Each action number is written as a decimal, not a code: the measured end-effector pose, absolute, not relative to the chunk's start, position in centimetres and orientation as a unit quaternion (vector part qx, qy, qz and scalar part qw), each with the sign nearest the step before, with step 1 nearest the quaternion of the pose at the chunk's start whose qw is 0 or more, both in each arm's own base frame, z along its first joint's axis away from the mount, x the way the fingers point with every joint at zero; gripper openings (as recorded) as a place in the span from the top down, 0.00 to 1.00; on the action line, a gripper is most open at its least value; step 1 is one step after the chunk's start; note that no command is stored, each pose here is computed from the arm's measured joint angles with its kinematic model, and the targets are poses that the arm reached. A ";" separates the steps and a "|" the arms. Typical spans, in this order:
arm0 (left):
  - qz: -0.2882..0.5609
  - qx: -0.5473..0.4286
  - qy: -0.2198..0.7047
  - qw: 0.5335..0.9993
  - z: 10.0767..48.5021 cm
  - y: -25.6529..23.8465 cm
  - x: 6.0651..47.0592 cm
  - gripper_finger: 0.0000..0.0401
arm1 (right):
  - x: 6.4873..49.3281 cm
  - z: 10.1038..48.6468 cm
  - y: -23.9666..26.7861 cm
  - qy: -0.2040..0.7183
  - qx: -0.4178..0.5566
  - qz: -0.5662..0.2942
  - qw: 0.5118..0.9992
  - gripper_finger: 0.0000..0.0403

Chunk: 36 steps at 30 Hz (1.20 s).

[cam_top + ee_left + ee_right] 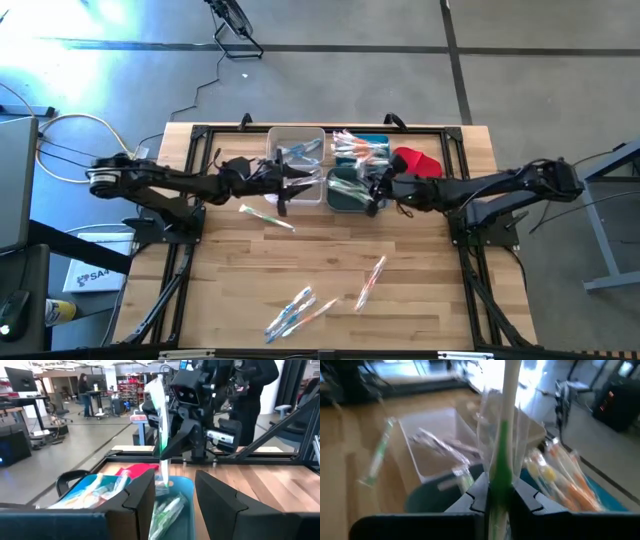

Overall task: Pick & Place Toothbrushes
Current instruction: Put the green toothbrush into the green bin

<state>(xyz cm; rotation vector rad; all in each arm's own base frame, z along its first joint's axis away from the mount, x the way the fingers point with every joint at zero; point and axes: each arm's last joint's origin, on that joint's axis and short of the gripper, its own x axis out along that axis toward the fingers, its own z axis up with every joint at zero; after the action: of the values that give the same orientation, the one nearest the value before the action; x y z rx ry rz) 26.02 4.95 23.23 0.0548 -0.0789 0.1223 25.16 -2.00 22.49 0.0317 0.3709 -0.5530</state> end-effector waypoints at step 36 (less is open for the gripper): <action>0.045 -0.011 -0.037 0.998 21.7 4.1 22.0 0.66 | 32.3 21.2 -6.3 0.505 0.048 -0.279 0.815 0.92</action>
<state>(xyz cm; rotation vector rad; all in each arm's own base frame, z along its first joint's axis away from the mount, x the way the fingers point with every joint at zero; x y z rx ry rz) 22.00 4.05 21.74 -0.0221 -0.0737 0.0903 32.30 -6.30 21.16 0.1016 1.0776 -0.5960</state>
